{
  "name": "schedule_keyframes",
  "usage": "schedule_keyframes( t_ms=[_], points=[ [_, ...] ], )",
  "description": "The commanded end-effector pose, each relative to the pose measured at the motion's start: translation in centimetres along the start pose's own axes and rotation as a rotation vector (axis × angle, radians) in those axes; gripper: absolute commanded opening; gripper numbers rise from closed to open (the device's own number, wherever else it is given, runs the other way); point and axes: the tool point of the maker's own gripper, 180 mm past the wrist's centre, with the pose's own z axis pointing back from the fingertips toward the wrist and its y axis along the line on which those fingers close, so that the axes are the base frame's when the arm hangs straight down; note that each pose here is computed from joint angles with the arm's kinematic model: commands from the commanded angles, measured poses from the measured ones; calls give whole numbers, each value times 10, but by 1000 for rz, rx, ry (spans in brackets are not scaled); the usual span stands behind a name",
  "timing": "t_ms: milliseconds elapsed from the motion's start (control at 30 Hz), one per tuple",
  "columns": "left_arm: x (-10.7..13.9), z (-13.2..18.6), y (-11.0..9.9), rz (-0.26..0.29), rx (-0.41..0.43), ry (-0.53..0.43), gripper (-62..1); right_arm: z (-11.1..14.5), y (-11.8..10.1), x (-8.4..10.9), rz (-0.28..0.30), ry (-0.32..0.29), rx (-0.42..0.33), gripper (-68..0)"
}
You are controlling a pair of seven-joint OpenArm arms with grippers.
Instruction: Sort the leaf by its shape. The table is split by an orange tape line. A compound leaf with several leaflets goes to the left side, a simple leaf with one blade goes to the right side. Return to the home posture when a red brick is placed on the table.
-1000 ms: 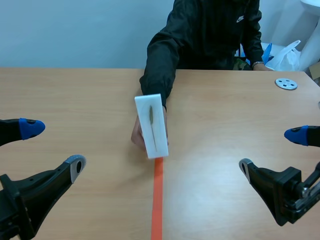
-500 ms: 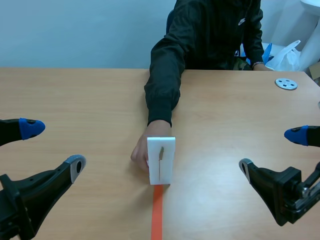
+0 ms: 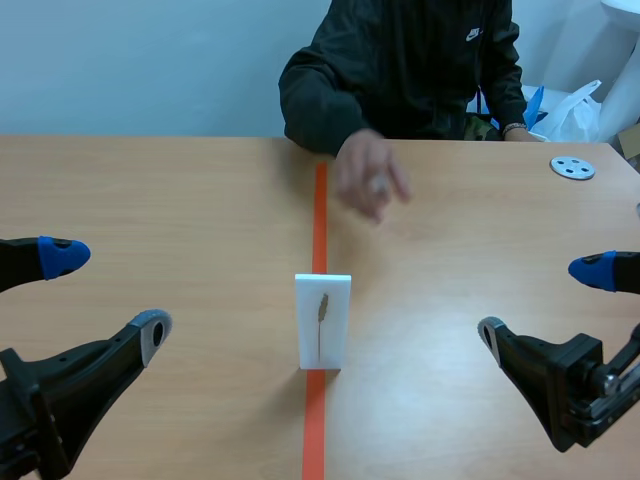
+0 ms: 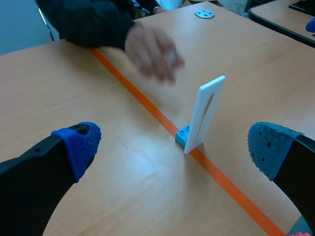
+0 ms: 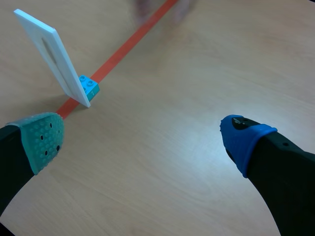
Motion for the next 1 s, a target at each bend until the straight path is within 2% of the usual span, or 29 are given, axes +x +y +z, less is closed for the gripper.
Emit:
schedule_keyframes(
  t_ms=[0, 100, 233, 367, 500, 867, 967],
  points=[
    [7, -2, -3, 4, -8, -26, 14, 1, -5, 8, 8, -26, -9, 4],
    [6, -2, -4, -2, -9, -20, 14, 1, -5, 8, 8, -26, -9, 4],
    [-1, -3, -6, -46, -27, 22, 14, 1, -5, 8, 8, -26, -9, 4],
    [0, -7, -6, -56, -40, 27, 14, 1, -5, 8, 8, -26, -9, 4],
    [-6, -13, -7, -95, -63, 42, 14, 1, -5, 8, 8, -26, -9, 4],
    [-44, -33, -4, -33, -110, 87, 14, 1, -5, 8, 8, -26, -9, 4],
    [-53, -41, -5, -51, -131, 91, 14, 1, -5, 8, 8, -26, -9, 4]
  ],
)
